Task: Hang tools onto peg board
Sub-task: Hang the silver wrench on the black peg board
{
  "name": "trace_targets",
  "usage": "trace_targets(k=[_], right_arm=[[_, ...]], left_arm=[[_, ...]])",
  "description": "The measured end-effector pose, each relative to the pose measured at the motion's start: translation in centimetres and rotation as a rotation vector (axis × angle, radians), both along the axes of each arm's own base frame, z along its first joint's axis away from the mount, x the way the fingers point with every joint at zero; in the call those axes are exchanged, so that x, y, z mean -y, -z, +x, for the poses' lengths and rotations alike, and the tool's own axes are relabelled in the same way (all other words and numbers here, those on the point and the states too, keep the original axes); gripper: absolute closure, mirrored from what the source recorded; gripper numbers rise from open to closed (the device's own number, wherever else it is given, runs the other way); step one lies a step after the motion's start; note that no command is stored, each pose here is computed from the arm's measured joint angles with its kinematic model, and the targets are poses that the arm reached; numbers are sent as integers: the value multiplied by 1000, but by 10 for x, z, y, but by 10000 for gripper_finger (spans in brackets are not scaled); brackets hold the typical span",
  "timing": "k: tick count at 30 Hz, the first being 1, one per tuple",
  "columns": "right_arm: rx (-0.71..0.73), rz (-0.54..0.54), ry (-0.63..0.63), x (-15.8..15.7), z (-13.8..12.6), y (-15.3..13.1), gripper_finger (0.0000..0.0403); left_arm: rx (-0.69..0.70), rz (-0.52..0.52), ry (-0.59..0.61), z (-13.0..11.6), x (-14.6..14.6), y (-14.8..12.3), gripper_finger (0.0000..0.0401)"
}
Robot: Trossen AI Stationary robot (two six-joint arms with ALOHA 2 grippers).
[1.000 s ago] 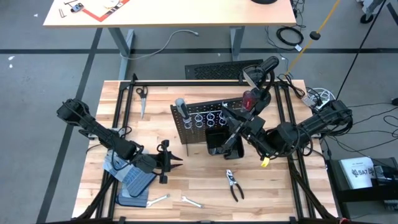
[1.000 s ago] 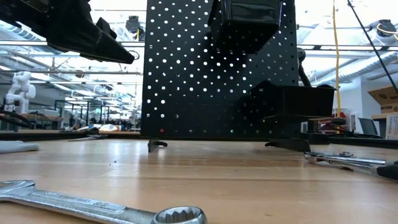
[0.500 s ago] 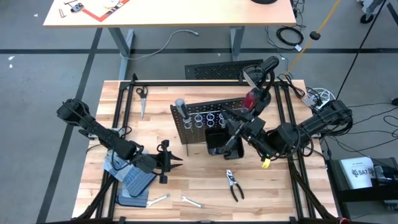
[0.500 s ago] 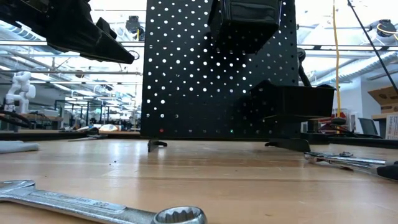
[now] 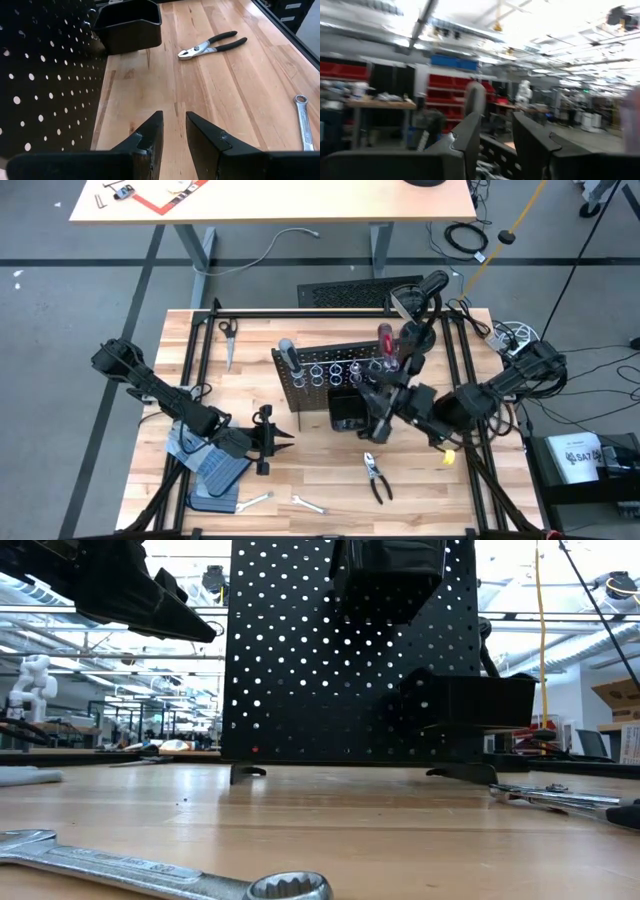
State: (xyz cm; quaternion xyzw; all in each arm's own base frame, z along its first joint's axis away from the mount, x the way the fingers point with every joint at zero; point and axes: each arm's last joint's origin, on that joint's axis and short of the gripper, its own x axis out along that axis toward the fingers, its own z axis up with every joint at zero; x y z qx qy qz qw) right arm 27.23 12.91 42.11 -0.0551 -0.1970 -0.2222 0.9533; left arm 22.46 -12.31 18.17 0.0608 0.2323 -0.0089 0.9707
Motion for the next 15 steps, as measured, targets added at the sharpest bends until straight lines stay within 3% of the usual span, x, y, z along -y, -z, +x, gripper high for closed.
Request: trace_targets(k=[6,15], right_arm=[[17,-68,-87,-21,-13,-18,269],[-139,-186,-201,-62,-32,-13,281]], left_arm=[[0,0,0,0,0,0,308],[0,0,0,0,0,0,308]])
